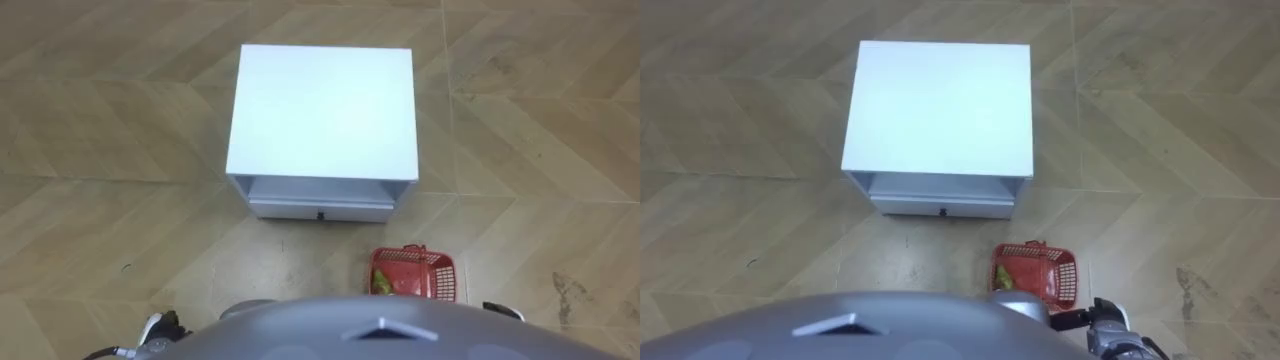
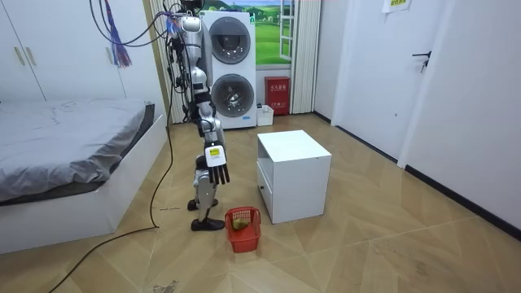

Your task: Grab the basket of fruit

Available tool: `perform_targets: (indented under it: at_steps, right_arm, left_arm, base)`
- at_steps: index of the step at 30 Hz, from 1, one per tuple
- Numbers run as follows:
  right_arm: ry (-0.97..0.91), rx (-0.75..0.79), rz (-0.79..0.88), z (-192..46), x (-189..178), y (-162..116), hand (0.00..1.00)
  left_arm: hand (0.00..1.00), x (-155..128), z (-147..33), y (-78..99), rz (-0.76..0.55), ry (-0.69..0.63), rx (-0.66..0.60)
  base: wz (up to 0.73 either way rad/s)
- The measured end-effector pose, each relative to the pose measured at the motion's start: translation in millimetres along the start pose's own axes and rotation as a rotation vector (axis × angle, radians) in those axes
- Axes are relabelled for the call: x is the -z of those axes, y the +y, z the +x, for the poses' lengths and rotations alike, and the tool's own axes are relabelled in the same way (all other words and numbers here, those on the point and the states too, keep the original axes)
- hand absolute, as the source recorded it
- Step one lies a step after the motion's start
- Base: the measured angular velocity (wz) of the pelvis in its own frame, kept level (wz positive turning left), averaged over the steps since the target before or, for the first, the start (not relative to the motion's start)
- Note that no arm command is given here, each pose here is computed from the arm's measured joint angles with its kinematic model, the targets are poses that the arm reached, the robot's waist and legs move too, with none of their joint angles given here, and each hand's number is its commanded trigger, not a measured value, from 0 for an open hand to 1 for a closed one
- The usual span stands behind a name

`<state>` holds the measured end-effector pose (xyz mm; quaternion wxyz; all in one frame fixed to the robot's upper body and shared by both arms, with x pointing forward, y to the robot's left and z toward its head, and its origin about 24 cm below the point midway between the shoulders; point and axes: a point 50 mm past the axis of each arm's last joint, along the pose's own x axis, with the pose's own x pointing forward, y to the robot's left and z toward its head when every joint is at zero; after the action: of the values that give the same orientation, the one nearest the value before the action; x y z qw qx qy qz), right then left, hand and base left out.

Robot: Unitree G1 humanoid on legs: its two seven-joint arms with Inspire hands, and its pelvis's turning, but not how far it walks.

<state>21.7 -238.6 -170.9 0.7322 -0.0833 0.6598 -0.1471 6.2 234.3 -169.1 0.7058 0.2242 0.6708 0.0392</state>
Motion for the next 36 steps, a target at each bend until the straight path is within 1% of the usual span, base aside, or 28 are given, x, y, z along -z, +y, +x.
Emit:
perform_targets:
  at_steps: [3,13,18,27,31,36]
  right_arm:
    - [-0.002,-0.006,0.040,0,0,1,0.00]
    - [-0.028,-0.010,0.029,0,-2,2,0.00]
    - [-0.029,-0.011,0.032,0,-2,2,0.00]
    - [-0.005,-0.016,0.052,-1,6,2,0.00]
    - [-0.012,-0.018,0.054,-1,4,2,0.00]
    - [-0.032,-0.040,0.020,0,-4,0,0.00]
  left_arm:
    - [0.00,-1,0.0,-0.1,-0.001,-0.004,-0.002]
    - [0.00,-9,0.4,2.8,-0.022,-0.050,-0.031]
    - [0.00,-9,0.3,3.1,-0.028,-0.047,-0.044]
    - [0.00,1,-1.4,-6.0,-0.028,-0.014,-0.018]
    - [0.00,5,-1.8,-9.4,-0.033,0.008,0.004]
    - [0.00,-6,0.0,-5.1,-0.048,-0.012,0.029]
  base:
    - [0.00]
    - [0.00]
    - [0.00]
    - [0.00]
    - [0.00]
    - [-0.01]
